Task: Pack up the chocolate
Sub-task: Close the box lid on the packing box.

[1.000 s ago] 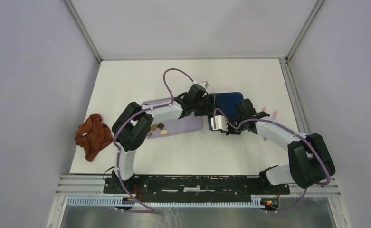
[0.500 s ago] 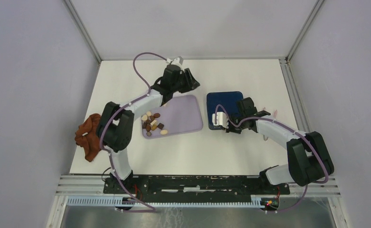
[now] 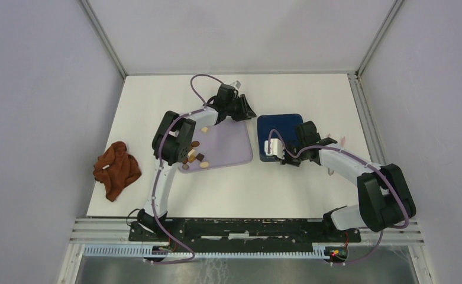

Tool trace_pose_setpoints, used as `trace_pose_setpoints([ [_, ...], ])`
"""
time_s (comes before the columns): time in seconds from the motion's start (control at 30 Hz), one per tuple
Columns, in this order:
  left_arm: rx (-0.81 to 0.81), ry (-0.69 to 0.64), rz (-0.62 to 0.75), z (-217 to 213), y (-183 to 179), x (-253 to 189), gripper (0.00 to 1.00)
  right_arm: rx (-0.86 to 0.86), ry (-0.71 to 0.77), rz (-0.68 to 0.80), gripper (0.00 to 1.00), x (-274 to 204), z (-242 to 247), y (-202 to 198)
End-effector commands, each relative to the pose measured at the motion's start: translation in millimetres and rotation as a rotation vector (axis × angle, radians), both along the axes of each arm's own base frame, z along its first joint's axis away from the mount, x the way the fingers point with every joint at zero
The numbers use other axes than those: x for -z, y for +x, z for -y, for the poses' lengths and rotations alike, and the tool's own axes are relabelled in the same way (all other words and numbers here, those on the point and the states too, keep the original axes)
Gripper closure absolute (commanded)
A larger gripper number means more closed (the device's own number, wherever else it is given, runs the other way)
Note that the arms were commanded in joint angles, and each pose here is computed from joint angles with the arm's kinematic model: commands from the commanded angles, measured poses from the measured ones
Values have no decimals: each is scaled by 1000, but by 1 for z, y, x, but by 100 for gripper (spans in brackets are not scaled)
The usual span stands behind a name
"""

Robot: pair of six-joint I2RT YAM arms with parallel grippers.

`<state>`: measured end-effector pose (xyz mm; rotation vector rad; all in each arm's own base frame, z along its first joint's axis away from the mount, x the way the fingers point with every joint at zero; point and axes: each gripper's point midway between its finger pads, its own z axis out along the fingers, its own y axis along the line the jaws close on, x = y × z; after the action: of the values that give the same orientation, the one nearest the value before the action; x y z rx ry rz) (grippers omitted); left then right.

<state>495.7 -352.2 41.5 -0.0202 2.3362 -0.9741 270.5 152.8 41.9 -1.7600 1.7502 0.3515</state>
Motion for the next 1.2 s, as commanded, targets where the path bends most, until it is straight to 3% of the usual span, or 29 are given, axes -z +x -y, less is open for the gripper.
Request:
trace_pose_setpoints([
  [0.0,125,-124,29,33,-10,-19,60,19,19,35,84,-9,0,12],
  [0.4,260,-101,27,55,-53,-11,60,38,6,24,84,-8,17,11],
  [0.83,303,-73,68,54,-98,-26,60,121,-25,-46,79,1,79,1],
  [1.03,215,-6,121,34,-104,-33,60,152,-34,-64,76,-3,102,-13],
  [1.17,128,40,204,9,-100,-59,60,165,30,-46,73,-20,101,-20],
])
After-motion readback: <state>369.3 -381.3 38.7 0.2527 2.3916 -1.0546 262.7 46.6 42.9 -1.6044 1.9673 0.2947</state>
